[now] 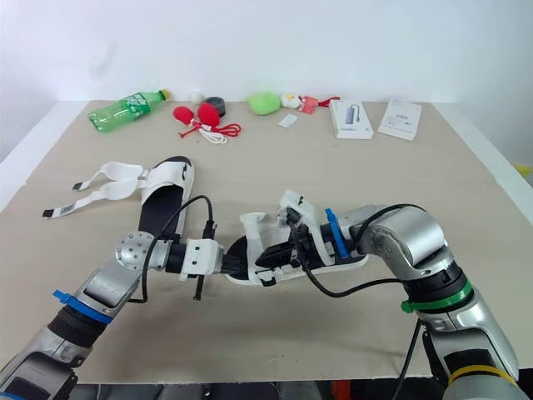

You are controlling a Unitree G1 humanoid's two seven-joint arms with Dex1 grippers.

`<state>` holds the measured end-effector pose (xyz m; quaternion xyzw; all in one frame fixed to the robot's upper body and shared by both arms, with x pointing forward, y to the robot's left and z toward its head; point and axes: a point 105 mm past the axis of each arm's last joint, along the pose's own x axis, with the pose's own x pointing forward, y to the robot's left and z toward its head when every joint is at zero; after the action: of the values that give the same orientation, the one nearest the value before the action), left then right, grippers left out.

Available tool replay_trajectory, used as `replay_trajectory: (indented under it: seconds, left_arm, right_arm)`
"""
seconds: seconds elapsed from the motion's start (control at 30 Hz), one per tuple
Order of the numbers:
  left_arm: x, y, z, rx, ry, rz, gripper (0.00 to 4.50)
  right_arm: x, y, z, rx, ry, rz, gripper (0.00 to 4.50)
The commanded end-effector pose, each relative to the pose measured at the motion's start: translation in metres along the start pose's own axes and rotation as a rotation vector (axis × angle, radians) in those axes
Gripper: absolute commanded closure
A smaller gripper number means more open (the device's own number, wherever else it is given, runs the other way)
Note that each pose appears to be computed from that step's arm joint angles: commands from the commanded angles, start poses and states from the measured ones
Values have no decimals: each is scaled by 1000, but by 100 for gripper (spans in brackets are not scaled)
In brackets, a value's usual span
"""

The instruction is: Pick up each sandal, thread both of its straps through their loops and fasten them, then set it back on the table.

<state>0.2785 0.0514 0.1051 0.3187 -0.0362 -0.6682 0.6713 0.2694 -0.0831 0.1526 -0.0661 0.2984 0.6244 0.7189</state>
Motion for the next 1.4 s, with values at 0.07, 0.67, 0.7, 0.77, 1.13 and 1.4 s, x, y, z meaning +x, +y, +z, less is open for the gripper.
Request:
replay_trajectory:
  seconds: [0.07, 0.67, 0.7, 0.77, 1.13, 1.4]
  left_arm:
    - [7, -15, -17, -50, 58, -58, 450]
    - [8, -13, -17, -40, 53, -65, 450]
    - [8, -13, -17, -40, 54, -65, 450]
    - [8, -13, -17, -39, 55, -66, 450]
    - [7, -12, -18, -34, 59, -72, 450]
    - [8, -12, -17, -30, 56, -81, 450]
  right_arm:
    - [2, 8, -10, -54, 48, 23, 443]
    - [9, -1, -21, -165, 95, -33, 443]
    - [7, 0, -20, -151, 90, -25, 443]
    - [0, 10, -11, -146, 64, 43, 376]
    - [-46, 41, 4, -21, -53, 241, 116]
    - [-22, 28, -40, 40, -21, 76, 116]
